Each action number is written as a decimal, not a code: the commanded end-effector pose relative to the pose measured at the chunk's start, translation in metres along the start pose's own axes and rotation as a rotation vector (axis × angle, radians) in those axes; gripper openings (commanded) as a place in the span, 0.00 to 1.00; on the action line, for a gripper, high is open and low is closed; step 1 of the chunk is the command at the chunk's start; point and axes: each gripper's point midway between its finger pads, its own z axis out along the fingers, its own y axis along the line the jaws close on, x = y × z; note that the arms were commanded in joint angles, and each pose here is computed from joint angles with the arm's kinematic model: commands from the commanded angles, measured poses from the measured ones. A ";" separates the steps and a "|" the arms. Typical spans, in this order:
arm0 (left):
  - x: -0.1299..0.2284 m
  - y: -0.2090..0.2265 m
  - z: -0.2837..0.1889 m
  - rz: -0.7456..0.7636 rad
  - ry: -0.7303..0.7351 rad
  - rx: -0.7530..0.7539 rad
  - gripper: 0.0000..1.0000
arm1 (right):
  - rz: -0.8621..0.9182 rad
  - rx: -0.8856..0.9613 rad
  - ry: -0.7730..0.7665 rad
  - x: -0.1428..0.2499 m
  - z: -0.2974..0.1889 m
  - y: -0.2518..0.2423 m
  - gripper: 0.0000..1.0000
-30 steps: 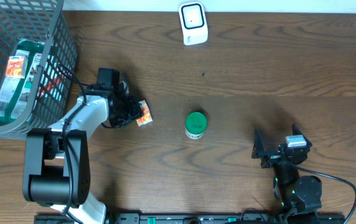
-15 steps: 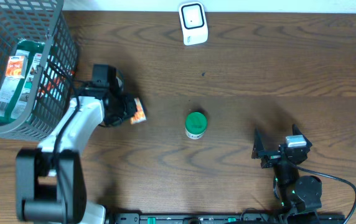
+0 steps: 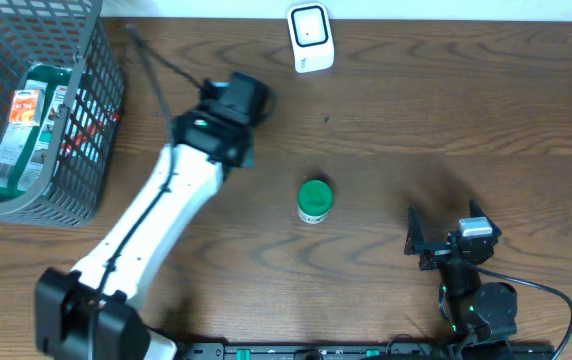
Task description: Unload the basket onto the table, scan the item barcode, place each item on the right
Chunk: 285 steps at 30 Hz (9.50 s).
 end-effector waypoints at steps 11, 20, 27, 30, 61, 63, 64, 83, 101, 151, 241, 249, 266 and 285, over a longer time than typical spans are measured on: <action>0.005 -0.048 0.056 0.273 -0.120 -0.353 0.07 | 0.017 0.014 0.004 0.001 0.000 -0.003 0.99; 0.004 -0.081 0.077 0.260 -0.177 -0.317 0.08 | 0.017 0.014 0.004 0.001 0.000 -0.003 0.99; 0.015 -0.084 0.094 0.310 -0.143 -0.338 0.08 | 0.017 0.014 0.004 0.001 0.000 -0.003 0.99; 0.019 -0.085 0.102 0.364 -0.124 -0.354 0.08 | 0.017 0.014 0.004 0.001 0.000 -0.003 0.99; -0.027 -0.080 0.092 0.074 0.029 0.060 0.43 | 0.017 0.013 0.004 0.001 0.000 -0.003 0.99; -0.034 -0.071 0.097 0.010 0.066 0.139 0.44 | 0.017 0.014 0.004 0.001 0.000 -0.003 0.99; -0.035 -0.064 0.101 -0.026 0.091 0.179 0.44 | 0.017 0.014 0.004 0.001 0.000 -0.003 0.99; 0.016 -0.033 0.143 -0.104 0.421 0.828 0.43 | 0.017 0.014 0.004 0.001 0.000 -0.003 0.99; 0.033 -0.050 0.171 -0.049 0.443 0.810 0.31 | 0.017 0.013 0.004 0.001 0.000 -0.003 0.99; 0.018 -0.027 0.124 0.255 0.012 -0.513 0.29 | 0.017 0.014 0.004 0.001 0.000 -0.003 0.99; -0.021 0.271 0.136 -0.831 0.116 -0.105 0.68 | 0.017 0.014 0.004 0.001 0.000 -0.003 0.99; -0.031 0.277 0.139 -0.578 0.072 -0.090 0.94 | 0.017 0.014 0.004 0.001 0.000 -0.003 0.99; -0.008 0.279 0.175 -0.151 0.145 0.018 0.78 | 0.017 0.014 0.004 0.001 0.000 -0.003 0.99; -0.004 0.279 0.186 -0.241 0.130 0.110 0.22 | 0.017 0.014 0.004 0.001 0.000 -0.003 0.99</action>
